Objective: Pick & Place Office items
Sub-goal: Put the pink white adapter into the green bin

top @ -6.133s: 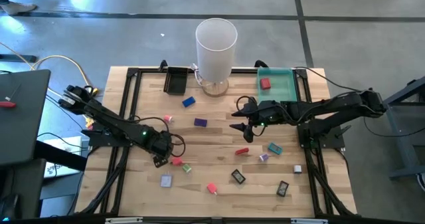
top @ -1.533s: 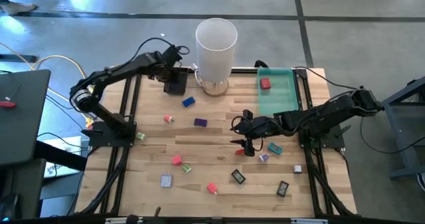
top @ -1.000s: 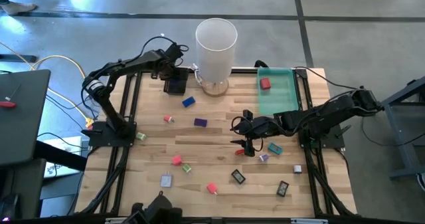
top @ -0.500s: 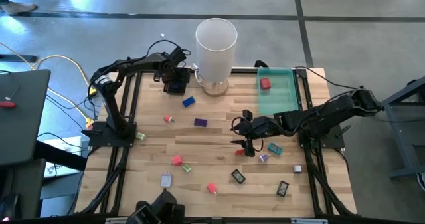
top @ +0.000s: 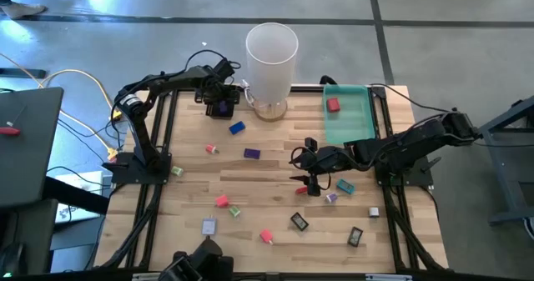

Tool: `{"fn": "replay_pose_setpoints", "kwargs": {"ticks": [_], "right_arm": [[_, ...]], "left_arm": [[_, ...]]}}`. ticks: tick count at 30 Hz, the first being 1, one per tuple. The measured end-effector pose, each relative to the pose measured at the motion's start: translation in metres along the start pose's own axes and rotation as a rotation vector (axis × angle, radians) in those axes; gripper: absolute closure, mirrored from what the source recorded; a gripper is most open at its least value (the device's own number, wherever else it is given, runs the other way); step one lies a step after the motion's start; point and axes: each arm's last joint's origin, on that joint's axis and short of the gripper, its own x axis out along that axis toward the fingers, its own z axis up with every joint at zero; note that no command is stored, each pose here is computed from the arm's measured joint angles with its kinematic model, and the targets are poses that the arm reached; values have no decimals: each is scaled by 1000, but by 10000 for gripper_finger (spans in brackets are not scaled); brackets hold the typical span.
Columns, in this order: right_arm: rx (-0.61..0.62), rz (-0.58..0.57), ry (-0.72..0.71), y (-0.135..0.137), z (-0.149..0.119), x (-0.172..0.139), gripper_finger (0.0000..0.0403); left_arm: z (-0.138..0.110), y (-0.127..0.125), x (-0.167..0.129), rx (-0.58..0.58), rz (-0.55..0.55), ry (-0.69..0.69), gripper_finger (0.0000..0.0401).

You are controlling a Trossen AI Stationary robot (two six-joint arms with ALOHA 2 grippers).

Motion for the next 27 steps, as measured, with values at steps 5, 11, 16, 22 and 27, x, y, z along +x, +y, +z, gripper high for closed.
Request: {"fn": "replay_pose_setpoints", "kwargs": {"ticks": [5, 11, 16, 22, 27], "right_arm": [[0, 0, 0, 0, 0, 0, 176], [0, 0, 0, 0, 0, 0, 176], [-29, -8, -11, 0, 1, 0, 176], [-68, -49, -86, -7, 9, 0, 176], [-80, -69, -140, -15, 15, 1, 176]], "left_arm": [[5, -5, -15, 72, -61, -16, 173], [5, -3, -49, 120, -83, -39, 172], [-14, 3, -76, 226, -42, 29, 172], [-49, 1, -100, 355, 53, 134, 172], [-78, -18, -110, 506, 38, 172, 172]]}}
